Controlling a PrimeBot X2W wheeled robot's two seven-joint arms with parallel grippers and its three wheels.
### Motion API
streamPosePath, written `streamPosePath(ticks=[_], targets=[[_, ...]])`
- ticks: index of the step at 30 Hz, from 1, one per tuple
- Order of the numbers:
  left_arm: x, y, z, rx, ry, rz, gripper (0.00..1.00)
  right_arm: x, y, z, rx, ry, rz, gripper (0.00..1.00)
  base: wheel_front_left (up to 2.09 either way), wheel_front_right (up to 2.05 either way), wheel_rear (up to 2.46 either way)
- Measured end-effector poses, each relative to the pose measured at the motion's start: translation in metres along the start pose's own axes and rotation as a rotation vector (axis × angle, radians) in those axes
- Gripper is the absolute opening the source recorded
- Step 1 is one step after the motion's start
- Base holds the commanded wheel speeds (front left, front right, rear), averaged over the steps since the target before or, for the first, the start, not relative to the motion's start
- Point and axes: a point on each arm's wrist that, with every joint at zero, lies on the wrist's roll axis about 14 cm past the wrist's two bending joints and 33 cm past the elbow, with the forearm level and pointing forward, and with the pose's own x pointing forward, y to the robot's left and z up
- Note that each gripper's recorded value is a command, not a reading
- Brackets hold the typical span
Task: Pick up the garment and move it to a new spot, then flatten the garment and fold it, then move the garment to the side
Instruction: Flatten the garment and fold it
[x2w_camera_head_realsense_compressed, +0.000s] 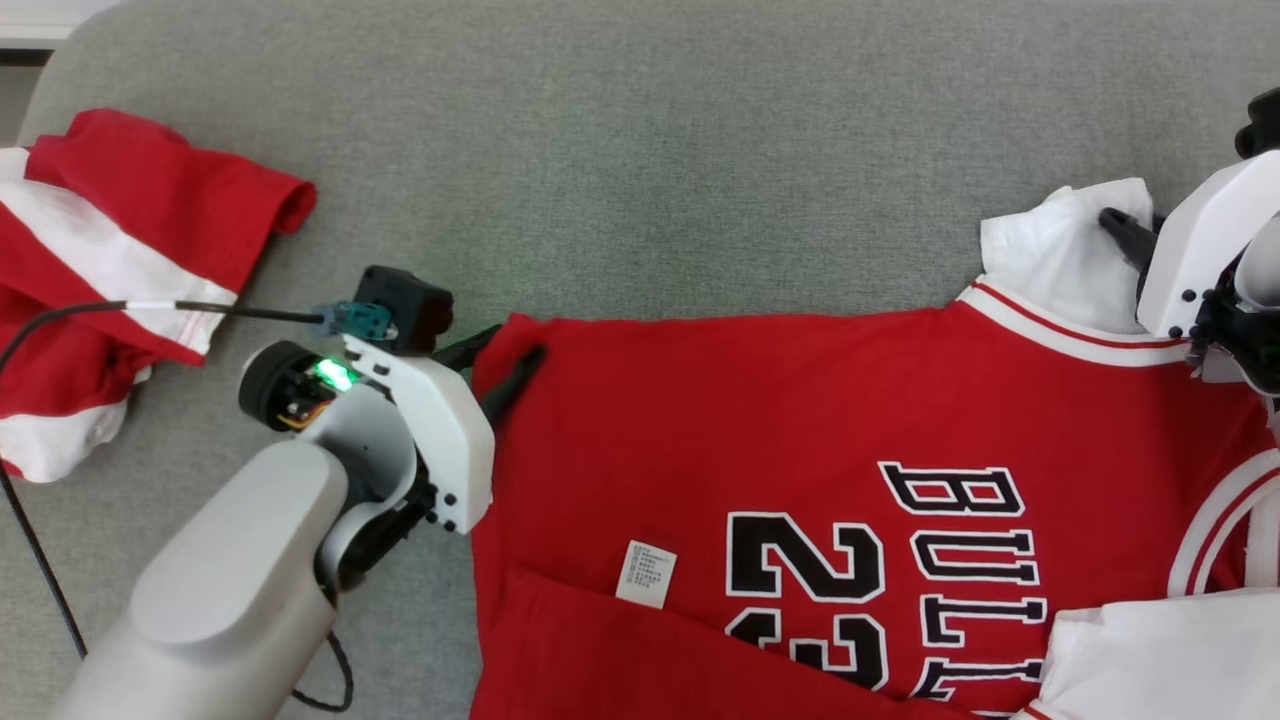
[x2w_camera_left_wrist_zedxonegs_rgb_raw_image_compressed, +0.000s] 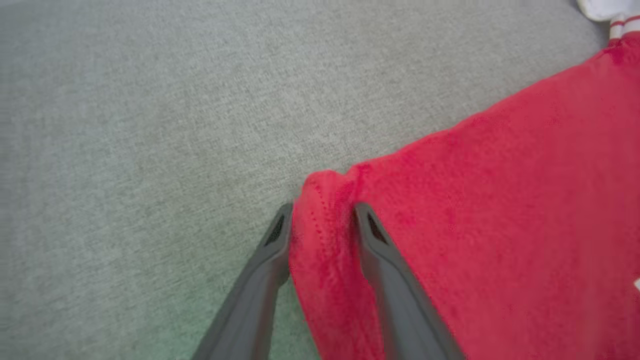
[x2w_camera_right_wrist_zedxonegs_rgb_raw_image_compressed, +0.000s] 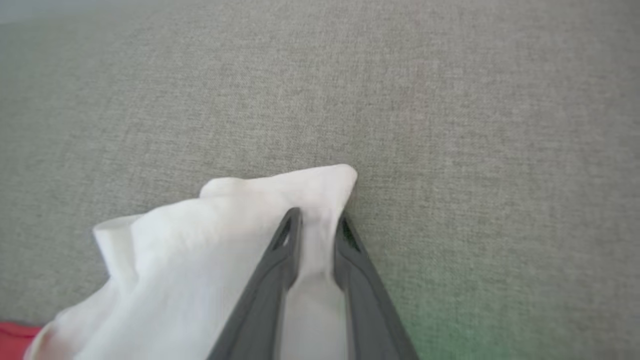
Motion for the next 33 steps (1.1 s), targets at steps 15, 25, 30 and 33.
streamPosePath(ticks=[15, 25, 30, 33], targets=[[-0.016, 0.022, 0.013, -0.033, -0.034, 0.081, 0.00, -0.036, -0.004, 0.037, -0.019, -0.271, -0.026, 0.00, 0.00, 0.00, 0.00], [-0.036, 0.012, 0.019, -0.042, -0.015, 0.056, 0.00, -0.078, 0.009, 0.030, -0.010, -0.339, 0.005, 0.00, 0.00, 0.00, 0.00], [-0.047, -0.007, 0.014, -0.067, 0.062, -0.009, 0.00, -0.104, 0.010, 0.013, -0.015, -0.316, 0.023, 0.00, 0.00, 0.00, 0.00], [-0.055, -0.019, 0.015, -0.091, 0.108, -0.052, 0.00, -0.118, 0.010, 0.000, -0.022, -0.282, 0.033, 0.00, 0.00, 0.00, 0.00]])
